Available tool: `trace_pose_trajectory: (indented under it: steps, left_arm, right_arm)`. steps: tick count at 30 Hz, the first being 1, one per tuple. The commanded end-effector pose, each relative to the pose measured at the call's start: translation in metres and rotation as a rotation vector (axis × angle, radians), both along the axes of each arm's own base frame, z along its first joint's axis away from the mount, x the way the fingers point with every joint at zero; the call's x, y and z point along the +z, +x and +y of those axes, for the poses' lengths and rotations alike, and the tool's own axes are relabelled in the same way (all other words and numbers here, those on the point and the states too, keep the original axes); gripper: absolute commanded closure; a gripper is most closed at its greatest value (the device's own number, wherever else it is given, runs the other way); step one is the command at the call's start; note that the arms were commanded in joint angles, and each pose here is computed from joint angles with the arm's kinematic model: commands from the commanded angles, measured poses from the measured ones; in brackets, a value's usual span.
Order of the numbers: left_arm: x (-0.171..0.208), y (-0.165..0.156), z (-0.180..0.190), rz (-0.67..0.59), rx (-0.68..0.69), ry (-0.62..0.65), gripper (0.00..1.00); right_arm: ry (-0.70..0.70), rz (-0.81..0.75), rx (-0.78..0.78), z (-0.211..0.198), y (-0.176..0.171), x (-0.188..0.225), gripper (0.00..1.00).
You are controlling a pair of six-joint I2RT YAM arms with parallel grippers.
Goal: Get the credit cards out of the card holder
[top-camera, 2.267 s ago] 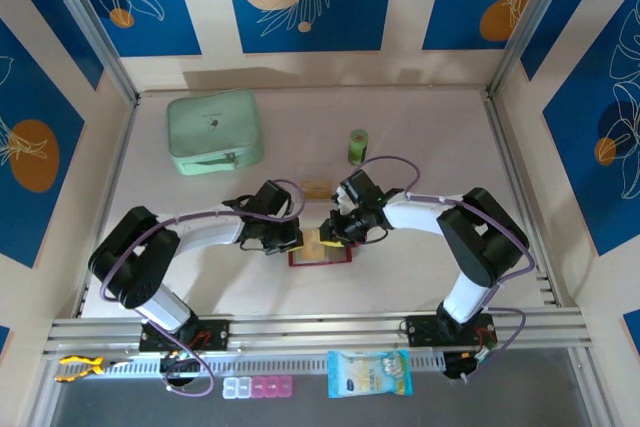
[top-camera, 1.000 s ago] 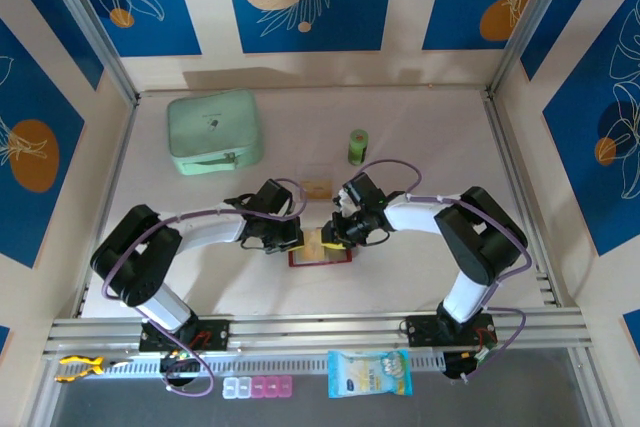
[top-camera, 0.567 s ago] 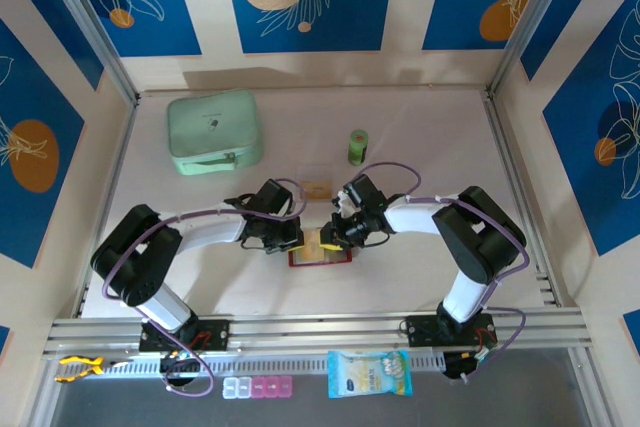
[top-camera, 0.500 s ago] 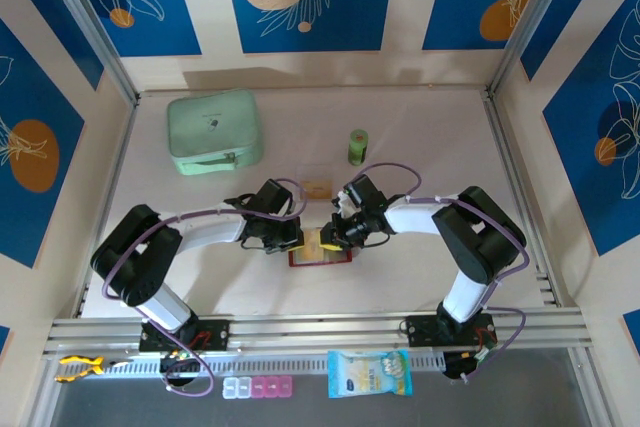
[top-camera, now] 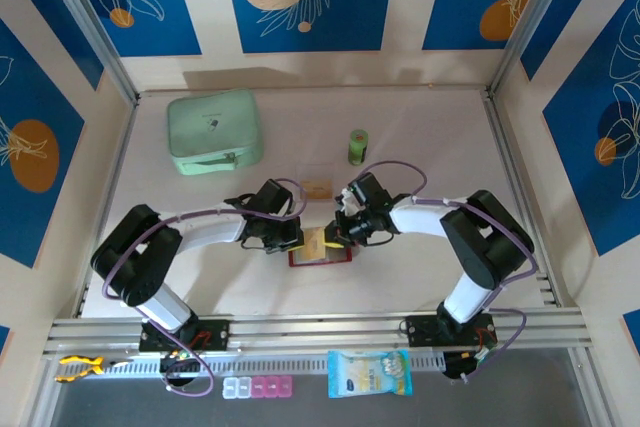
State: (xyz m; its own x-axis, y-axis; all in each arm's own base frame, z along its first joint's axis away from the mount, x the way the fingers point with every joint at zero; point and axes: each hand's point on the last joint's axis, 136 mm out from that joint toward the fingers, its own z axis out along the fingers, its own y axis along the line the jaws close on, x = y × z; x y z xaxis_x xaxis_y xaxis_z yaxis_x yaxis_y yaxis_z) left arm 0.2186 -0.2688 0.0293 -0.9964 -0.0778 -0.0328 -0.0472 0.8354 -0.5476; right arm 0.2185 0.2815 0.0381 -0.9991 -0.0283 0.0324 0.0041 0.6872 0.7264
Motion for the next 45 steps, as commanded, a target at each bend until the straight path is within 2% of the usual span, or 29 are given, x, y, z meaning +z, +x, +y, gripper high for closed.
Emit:
trace_pose_trajectory:
  steps: [1,10,16,21,26,30,38,45]
  left_arm:
    - [-0.008,-0.007,0.008,0.012,-0.007,0.038,0.97]
    - [0.008,-0.001,0.003,-0.032,-0.007,-0.002,0.96]
    - [0.026,0.005,0.005,-0.082,0.007,-0.023,0.94]
    - [0.04,0.012,0.022,-0.139,0.046,-0.002,0.92]
    - [0.041,0.011,0.04,-0.144,0.092,0.004,0.9]
    - [0.037,0.008,0.055,-0.144,0.127,0.005,0.89]
    - [0.029,0.002,0.072,-0.122,0.146,0.014,0.89]
    - [0.027,0.003,0.076,-0.113,0.158,0.012,0.88]
  right_arm:
    - [-0.056,-0.011,0.005,-0.016,-0.005,0.004,0.95]
    - [-0.156,-0.122,0.129,-0.032,-0.002,0.031,0.98]
    - [-0.282,-0.322,0.287,-0.041,0.012,0.049,1.0]
    - [-0.332,-0.522,0.527,-0.042,0.023,0.069,1.0]
    - [-0.372,-0.715,0.786,-0.042,0.044,0.09,1.0]
    - [-0.503,-0.876,0.977,-0.042,0.072,0.097,1.0]
    - [-0.478,-0.935,1.185,-0.021,0.107,0.108,1.0]
    - [-0.462,-0.928,1.252,-0.002,0.134,0.103,1.0]
